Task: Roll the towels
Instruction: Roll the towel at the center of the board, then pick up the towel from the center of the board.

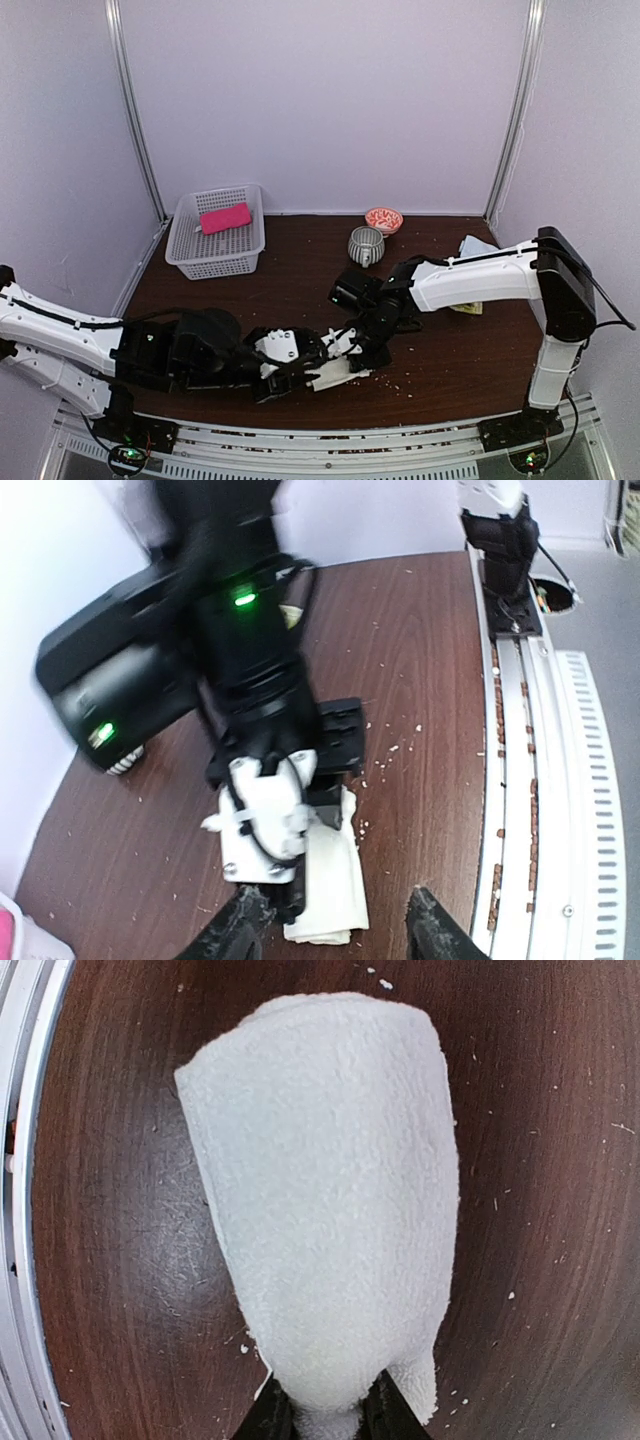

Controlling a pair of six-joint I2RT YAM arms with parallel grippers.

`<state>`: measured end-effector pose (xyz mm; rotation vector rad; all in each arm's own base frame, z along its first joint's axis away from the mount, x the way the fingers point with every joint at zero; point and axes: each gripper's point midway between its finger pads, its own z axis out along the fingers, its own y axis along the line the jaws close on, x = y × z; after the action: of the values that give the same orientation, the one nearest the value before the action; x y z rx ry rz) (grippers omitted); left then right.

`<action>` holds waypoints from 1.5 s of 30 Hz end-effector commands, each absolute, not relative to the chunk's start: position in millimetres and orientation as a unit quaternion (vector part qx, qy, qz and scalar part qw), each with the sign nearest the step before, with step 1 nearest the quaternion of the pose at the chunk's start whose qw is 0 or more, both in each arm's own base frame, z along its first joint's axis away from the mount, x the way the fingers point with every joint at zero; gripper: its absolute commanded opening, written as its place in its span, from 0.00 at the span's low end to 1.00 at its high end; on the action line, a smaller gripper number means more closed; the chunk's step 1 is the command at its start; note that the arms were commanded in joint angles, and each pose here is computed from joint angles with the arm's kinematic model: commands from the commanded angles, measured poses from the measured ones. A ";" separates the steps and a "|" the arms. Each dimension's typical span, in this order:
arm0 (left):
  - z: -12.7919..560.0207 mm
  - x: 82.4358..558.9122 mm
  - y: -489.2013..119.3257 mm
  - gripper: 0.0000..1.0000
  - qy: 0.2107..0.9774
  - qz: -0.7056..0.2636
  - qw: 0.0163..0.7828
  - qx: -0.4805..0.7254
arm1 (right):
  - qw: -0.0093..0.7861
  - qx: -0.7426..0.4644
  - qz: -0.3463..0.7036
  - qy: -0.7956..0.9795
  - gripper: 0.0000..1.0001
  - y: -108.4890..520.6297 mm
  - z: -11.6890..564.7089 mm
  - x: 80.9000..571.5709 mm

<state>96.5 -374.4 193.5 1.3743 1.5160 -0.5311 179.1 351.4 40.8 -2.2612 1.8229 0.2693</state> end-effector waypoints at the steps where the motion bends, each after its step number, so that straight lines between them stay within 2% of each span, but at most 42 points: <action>1: 188.8 90.8 -392.3 0.49 0.582 -0.156 0.496 0.625 | -0.047 -0.760 0.116 0.638 0.20 314.4 -1.1 142.6; 4: 150.6 79.0 -407.3 0.49 0.572 -0.116 0.439 0.683 | -0.061 -0.756 0.115 0.641 0.20 315.8 -2.9 146.1; 7: 126.0 76.1 -420.4 0.49 0.562 -0.076 0.418 0.710 | -0.074 -0.751 0.121 0.645 0.20 315.8 -3.7 147.9; 15: 73.9 112.0 -426.5 0.52 0.575 0.054 0.416 0.702 | -0.090 -0.740 0.136 0.652 0.20 319.7 -5.4 151.6; 19: 63.6 130.6 -423.4 0.52 0.565 0.120 0.442 0.686 | -0.094 -0.739 0.142 0.652 0.20 320.9 -5.5 150.5; 23: 70.5 135.5 -427.3 0.53 0.558 0.122 0.470 0.673 | -0.097 -0.739 0.145 0.651 0.20 320.7 -5.2 149.6; 27: 63.6 145.7 -428.3 0.55 0.560 0.137 0.467 0.670 | -0.100 -0.737 0.148 0.652 0.20 320.6 -5.3 148.7; 38: 23.5 170.1 -423.4 0.55 0.581 0.181 0.422 0.672 | -0.108 -0.733 0.165 0.651 0.20 321.7 -2.8 145.2; 45: 5.2 180.9 -411.9 0.43 0.593 0.205 0.394 0.672 | -0.100 -0.729 0.178 0.653 0.20 324.6 6.7 146.4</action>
<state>167.5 -428.6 32.6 1.6616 1.4462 0.4468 177.6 354.8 41.9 -2.3185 2.0361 0.5599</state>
